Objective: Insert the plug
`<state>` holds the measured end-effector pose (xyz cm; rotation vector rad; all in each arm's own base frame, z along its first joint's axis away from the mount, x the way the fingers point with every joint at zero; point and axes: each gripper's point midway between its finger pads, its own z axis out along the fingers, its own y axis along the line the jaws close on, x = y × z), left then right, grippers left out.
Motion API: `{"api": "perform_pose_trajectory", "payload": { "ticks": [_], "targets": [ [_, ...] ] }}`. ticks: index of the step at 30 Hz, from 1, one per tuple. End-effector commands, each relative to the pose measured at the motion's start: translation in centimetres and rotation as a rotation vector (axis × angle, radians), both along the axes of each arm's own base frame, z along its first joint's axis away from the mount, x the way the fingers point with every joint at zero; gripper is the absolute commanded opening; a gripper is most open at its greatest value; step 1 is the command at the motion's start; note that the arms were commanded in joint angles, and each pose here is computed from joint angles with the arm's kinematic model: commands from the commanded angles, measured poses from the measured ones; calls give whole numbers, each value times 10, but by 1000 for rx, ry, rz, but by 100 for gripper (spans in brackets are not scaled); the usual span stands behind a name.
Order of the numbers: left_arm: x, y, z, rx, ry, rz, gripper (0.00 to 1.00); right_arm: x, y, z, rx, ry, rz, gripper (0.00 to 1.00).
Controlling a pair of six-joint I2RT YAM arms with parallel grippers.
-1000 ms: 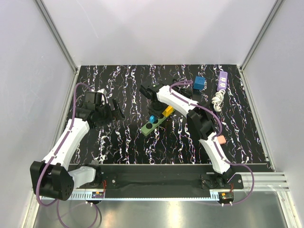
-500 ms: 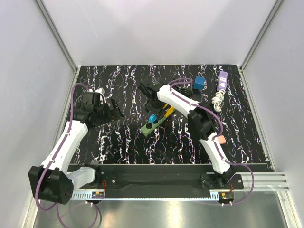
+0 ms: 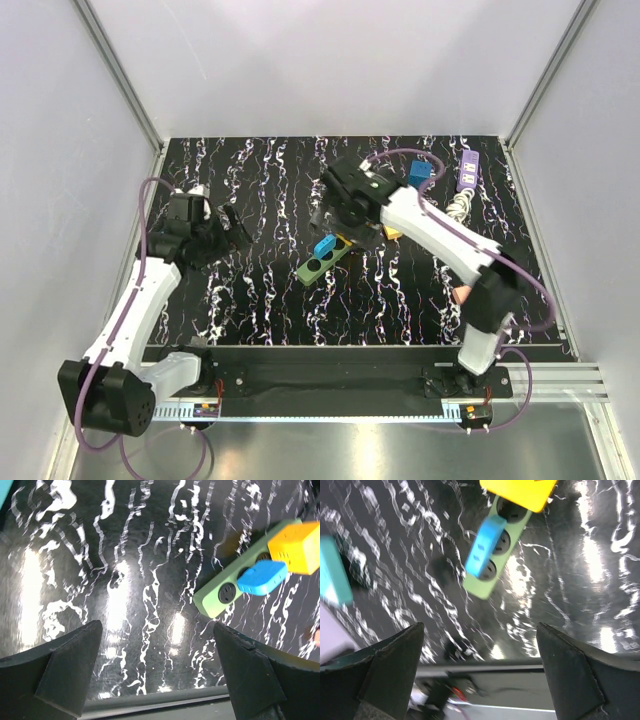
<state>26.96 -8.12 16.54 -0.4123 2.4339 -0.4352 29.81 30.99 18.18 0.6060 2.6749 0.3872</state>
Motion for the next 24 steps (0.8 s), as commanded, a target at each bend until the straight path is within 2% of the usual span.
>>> {"api": "perform_pose_trajectory", "payload": {
  "ticks": [1,2,4,6,8,9,18,24],
  "targets": [
    [19,17,25,-47,-30,179,99,-13,-12,26,46,-143,144,100],
    [25,28,25,-27,-30,237,99,-23,-20,8,25,-118,175,100],
    [40,48,24,-36,1,334,99,-29,-21,21,66,-197,251,100],
    [61,73,21,-77,42,394,99,-38,-23,12,81,-212,317,100],
    [77,89,19,-90,60,389,99,-49,-26,12,106,-228,363,100],
    [88,113,12,-73,82,443,99,-50,-26,16,114,-256,385,100],
    [114,216,-33,90,198,640,99,-61,-35,32,122,-347,486,100],
    [115,231,-77,92,324,646,92,-65,-36,28,125,-349,515,100]
  ]
}}
